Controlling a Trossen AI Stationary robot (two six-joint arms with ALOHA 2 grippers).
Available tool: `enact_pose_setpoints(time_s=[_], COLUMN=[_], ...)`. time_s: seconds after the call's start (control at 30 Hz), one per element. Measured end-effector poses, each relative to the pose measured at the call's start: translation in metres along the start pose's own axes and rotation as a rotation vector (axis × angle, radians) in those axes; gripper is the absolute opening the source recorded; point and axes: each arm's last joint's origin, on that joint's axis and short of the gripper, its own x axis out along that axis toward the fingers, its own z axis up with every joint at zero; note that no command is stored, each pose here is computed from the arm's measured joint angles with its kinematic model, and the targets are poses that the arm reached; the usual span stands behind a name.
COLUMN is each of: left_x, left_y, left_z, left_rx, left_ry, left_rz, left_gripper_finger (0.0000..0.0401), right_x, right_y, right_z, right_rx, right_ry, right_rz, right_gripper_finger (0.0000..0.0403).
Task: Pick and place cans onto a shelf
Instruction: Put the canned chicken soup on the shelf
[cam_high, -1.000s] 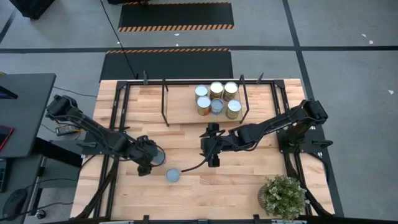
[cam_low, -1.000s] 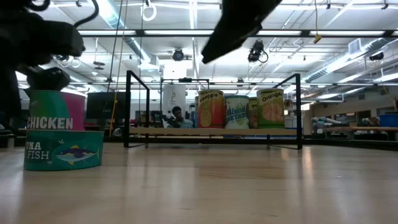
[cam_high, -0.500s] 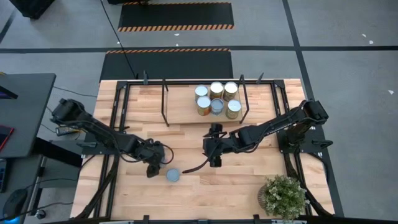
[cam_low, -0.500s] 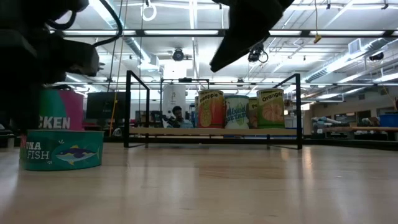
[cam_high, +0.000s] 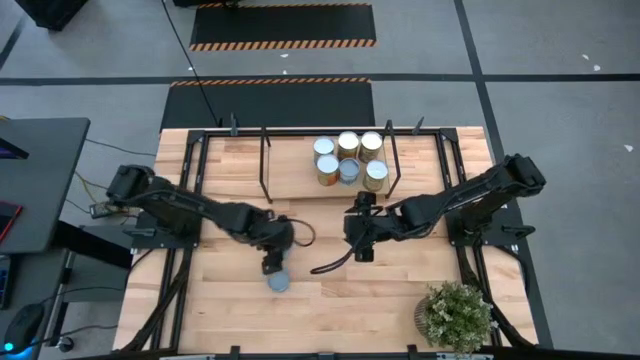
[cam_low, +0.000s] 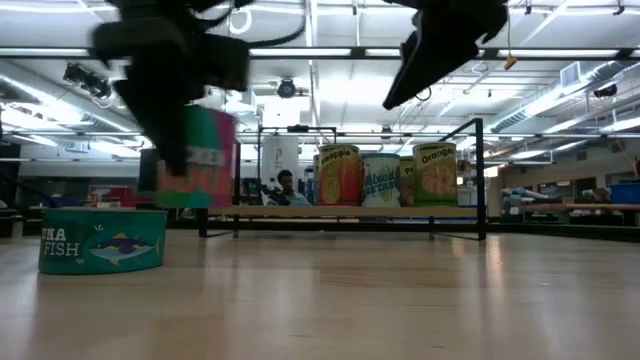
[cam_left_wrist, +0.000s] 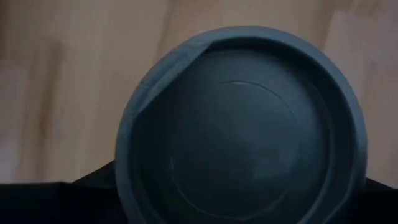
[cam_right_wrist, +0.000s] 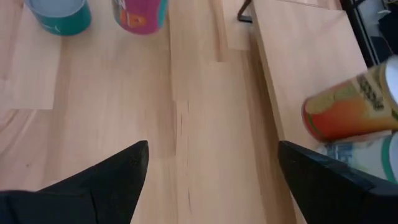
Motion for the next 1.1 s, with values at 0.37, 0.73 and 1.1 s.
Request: enact_pose_setpoints(time_s=[0.37, 0.73, 1.1], left_x=[-0.019, -0.029, -0.019], left_y=[0.051, 0.151, 0.212], left_z=[0.076, 0.086, 0.087], left_rx=[0.073, -0.022, -0.089], left_ry=[-0.065, -0.049, -0.06], left_rz=[0.069, 0.169, 0.166], left_gripper_finger=[0.0283, 0.0283, 0.0283], right_x=[-0.016, -0.017, -0.016], right_y=[-0.013, -0.014, -0.013], right_z=[-0.04, -0.048, -0.042], right_rx=[0.143, 0.108, 0.075], right_ry=[-0.19, -0.307, -0.362], right_rz=[0.034, 0.042, 0.039], right_gripper_finger=[0.0364, 0.0364, 0.0364])
